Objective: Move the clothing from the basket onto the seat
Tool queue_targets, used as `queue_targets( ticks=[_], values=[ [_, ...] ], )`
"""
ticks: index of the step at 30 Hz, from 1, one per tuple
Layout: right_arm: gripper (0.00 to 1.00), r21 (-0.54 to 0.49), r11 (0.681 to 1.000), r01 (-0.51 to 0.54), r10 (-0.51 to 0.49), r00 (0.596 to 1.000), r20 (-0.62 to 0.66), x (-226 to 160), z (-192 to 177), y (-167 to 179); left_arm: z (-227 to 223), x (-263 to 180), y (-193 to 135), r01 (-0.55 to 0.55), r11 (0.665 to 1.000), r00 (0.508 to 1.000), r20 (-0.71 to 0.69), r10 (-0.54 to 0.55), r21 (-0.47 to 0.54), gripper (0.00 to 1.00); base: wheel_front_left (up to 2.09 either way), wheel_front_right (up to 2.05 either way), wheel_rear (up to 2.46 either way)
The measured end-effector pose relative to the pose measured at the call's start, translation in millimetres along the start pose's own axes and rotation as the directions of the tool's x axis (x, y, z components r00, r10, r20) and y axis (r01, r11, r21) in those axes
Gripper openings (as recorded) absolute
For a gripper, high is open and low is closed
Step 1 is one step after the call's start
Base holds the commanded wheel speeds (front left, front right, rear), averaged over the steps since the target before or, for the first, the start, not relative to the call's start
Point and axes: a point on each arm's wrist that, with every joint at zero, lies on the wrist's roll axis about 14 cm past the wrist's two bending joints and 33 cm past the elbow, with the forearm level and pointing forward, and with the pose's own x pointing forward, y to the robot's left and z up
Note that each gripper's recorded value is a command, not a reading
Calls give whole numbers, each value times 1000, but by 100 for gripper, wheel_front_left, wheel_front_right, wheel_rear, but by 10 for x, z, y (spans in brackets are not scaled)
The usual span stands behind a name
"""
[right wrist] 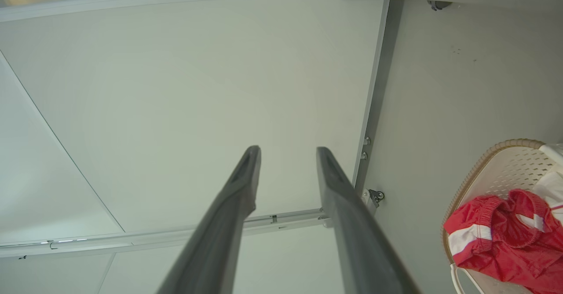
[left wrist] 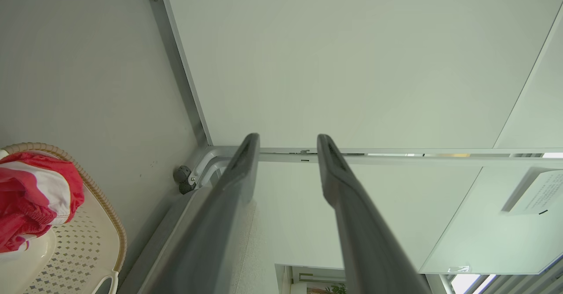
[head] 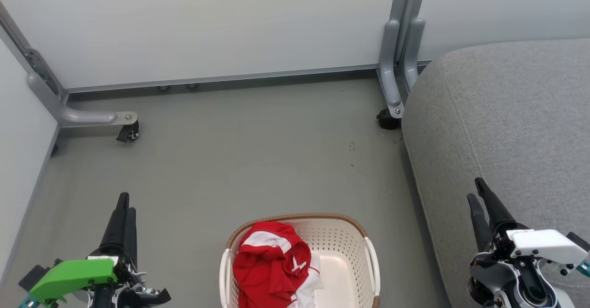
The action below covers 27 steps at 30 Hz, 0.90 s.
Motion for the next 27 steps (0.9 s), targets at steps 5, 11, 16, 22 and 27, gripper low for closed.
queue_targets(
  ticks=[5, 11, 16, 22, 27],
  values=[
    [100, -17, 1000, -2, 2, 1000, 8, 0, -23, 8, -60, 4, -3, 1, 1000, 1000, -1, -1, 6, 100, 0, 0, 0],
    [100, -90, 996, -10, 11, 1000, 9, 14, -48, 44, -119, 33, -63, 18, 997, 1000, -8, -17, 71, 100, 0, 0, 0],
    [100, -215, 976, -27, 29, 1000, 6, 32, -65, 111, -128, 65, -175, 49, 982, 999, -7, -49, 184, 100, 0, 0, 0],
    [100, -366, 929, -58, 61, 998, -4, 49, -108, 217, -181, 78, -258, 76, 941, 997, -21, -73, 329, 100, 0, 0, 0],
    [100, -488, 868, -87, 84, 996, -28, 54, -177, 289, -217, 81, -304, 94, 894, 996, -33, -88, 437, 100, 0, 0, 0]
  ],
)
